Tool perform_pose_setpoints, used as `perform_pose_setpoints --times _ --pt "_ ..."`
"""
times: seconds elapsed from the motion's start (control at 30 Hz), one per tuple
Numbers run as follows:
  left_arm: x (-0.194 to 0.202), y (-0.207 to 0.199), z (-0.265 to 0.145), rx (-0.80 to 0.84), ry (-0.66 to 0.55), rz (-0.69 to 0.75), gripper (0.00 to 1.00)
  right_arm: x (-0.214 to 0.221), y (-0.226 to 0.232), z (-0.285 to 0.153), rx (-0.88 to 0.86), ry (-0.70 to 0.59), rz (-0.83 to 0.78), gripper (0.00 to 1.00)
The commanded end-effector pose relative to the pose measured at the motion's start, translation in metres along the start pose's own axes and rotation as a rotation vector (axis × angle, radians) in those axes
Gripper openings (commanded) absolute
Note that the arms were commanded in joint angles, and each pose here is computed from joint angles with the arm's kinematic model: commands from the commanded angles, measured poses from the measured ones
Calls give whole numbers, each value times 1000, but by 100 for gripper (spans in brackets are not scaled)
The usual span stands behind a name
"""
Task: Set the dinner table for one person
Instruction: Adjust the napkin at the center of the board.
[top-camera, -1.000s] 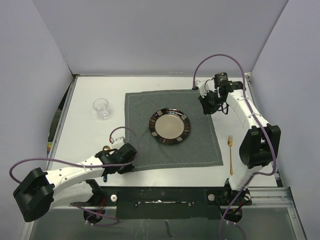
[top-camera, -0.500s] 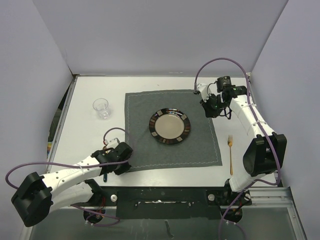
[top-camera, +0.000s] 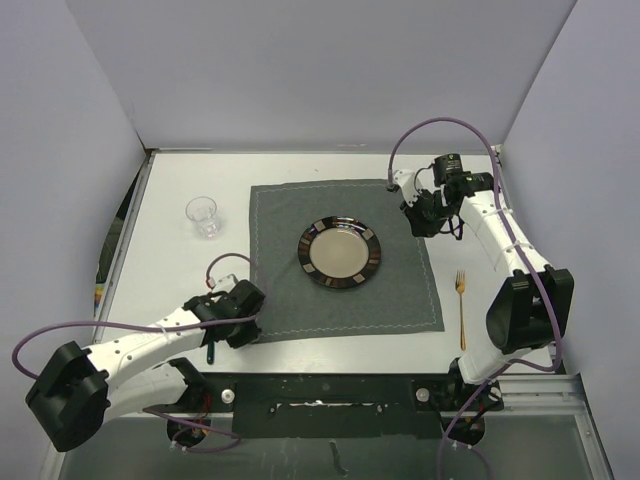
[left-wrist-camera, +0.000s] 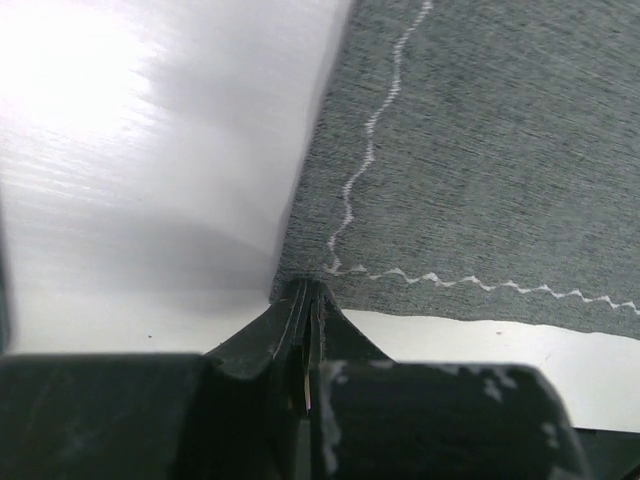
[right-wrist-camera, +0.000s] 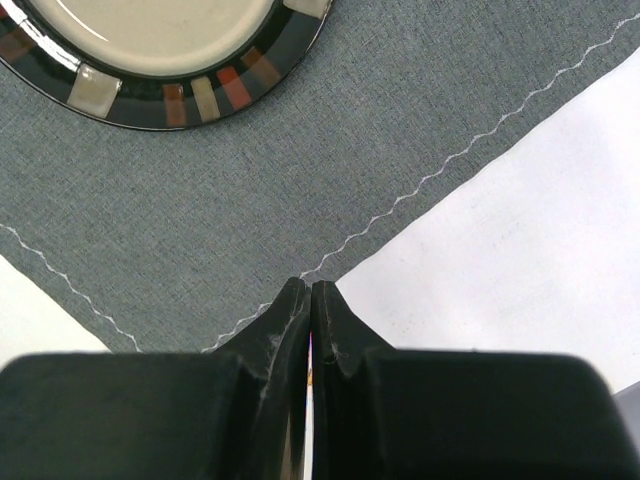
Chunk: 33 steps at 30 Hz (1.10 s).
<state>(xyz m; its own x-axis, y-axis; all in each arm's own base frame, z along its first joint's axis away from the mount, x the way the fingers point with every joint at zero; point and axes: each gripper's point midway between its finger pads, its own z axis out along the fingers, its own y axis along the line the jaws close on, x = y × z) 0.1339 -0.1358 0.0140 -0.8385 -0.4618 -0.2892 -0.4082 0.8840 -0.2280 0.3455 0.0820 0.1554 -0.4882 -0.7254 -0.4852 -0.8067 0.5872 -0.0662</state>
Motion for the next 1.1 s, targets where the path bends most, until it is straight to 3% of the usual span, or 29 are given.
perform_pose_setpoints --times 0.0,0.17,0.23,0.3,0.37,0.47,0.57,0.63,0.7,0.83,0.9,1.0,1.07 --pt "-27 -44 -25 109 -67 62 0 -5 -4 -19 56 -20 -63 0" --pt "-71 -94 -89 248 -201 139 2 3 -2 -16 57 6 -57 0" --pt "-87 -106 -112 269 -251 181 12 6 3 -16 44 9 -51 0" --pt "-102 -113 -126 262 -296 224 29 11 12 -14 11 21 -41 0" --pt "-118 -116 -122 230 -309 240 28 21 25 -7 -35 52 -33 0" --pt "-140 -126 -105 269 -290 224 12 39 42 2 -66 106 -37 0" --pt "-157 -136 -97 321 -291 205 9 49 44 6 -34 136 -33 0" --pt "-170 -133 -94 281 -323 228 13 46 37 4 5 141 -31 0" --pt "-185 -130 -91 243 -364 274 27 45 31 -1 33 134 -10 11" --pt "-223 -134 -66 251 -343 266 31 63 51 -3 -28 168 9 21" --pt "-239 -139 -52 258 -339 264 31 79 68 -3 -91 226 0 17" --pt "-257 -147 -29 267 -318 258 30 105 95 -10 -192 341 -40 0" --pt "-263 -154 -13 290 -287 246 28 119 109 -22 -245 419 -74 0"
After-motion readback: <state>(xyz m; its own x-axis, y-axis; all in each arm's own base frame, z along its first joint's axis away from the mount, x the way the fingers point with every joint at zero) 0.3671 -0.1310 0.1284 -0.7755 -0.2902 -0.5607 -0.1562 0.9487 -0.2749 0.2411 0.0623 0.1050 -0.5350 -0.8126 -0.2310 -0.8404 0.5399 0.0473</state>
